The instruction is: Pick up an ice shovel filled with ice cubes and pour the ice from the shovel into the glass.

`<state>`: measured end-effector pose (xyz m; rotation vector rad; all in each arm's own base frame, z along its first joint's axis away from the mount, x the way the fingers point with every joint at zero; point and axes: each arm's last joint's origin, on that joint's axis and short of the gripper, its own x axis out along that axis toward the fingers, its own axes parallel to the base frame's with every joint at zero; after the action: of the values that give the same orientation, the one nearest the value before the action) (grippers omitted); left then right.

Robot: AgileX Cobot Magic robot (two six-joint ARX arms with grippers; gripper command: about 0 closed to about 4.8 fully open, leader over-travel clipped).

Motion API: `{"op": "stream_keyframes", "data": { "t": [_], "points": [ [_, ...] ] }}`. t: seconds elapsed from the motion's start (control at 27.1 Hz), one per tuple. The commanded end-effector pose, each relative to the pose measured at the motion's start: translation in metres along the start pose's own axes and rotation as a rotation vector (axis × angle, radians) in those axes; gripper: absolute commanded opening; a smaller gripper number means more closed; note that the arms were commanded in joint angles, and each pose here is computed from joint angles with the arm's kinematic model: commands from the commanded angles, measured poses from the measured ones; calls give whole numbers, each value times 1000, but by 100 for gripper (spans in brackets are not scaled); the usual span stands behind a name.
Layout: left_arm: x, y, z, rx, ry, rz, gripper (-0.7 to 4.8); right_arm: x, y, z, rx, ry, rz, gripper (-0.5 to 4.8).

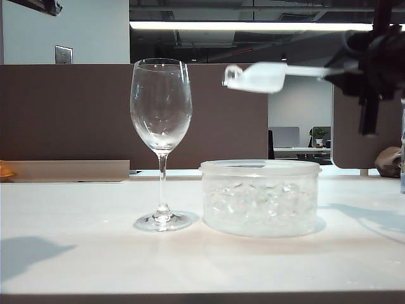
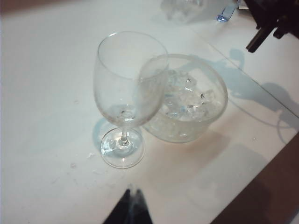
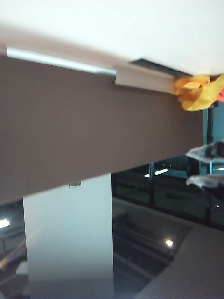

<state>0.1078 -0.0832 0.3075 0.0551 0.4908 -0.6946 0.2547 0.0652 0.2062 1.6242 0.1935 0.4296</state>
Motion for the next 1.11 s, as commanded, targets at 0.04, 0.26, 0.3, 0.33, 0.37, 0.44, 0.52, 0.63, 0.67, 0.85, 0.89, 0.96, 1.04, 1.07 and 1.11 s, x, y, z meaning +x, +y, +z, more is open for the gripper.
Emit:
{"op": "stream_keyframes", "data": {
  "t": [0.04, 0.26, 0.3, 0.33, 0.37, 0.44, 0.52, 0.63, 0.67, 0.85, 0.89, 0.96, 1.04, 1.07, 1.11],
  "points": [
    [-1, 0, 2, 2, -16, -1, -5, 7, 16, -1, -1, 19, 39, -6],
    [-1, 0, 2, 2, -15, -1, -5, 18, 45, -2, -11, 45, 44, -6],
    [-1, 0, 2, 2, -16, -1, -5, 19, 49, -2, -13, 53, 48, -5],
    [-1, 0, 2, 2, -16, -1, -5, 21, 52, -2, -14, 60, 53, -5],
    [-1, 0, 2, 2, -16, -1, -5, 22, 56, -2, -16, 67, 66, -5],
    [-1, 0, 2, 2, -16, -1, -5, 23, 61, -3, -19, 77, 80, -6],
    [-1, 0, 2, 2, -16, -1, -5, 23, 66, -4, -17, 89, 64, -6],
    [-1, 0, 2, 2, -16, -1, -5, 23, 71, -6, -23, 101, 32, -5],
    [-1, 0, 2, 2, -16, -1, -5, 24, 73, -6, -33, 104, 34, -5],
    [-1, 0, 2, 2, -16, -1, -5, 29, 82, -12, -31, 145, 26, -5],
    [-1, 0, 2, 2, -16, -1, -5, 30, 83, -14, -30, 151, 24, -6],
    [-1, 0, 2, 2, -16, -1, -5, 33, 85, -20, -36, 169, 4, -6],
    [-1, 0, 2, 2, -16, -1, -5, 36, 86, -27, -71, 193, -20, -5],
    [-1, 0, 2, 2, -16, -1, -5, 36, 87, -30, -85, 199, -18, -5],
    [-1, 0, 2, 2, -16, -1, -5, 37, 88, -32, -91, 208, -16, -5]
  ]
}}
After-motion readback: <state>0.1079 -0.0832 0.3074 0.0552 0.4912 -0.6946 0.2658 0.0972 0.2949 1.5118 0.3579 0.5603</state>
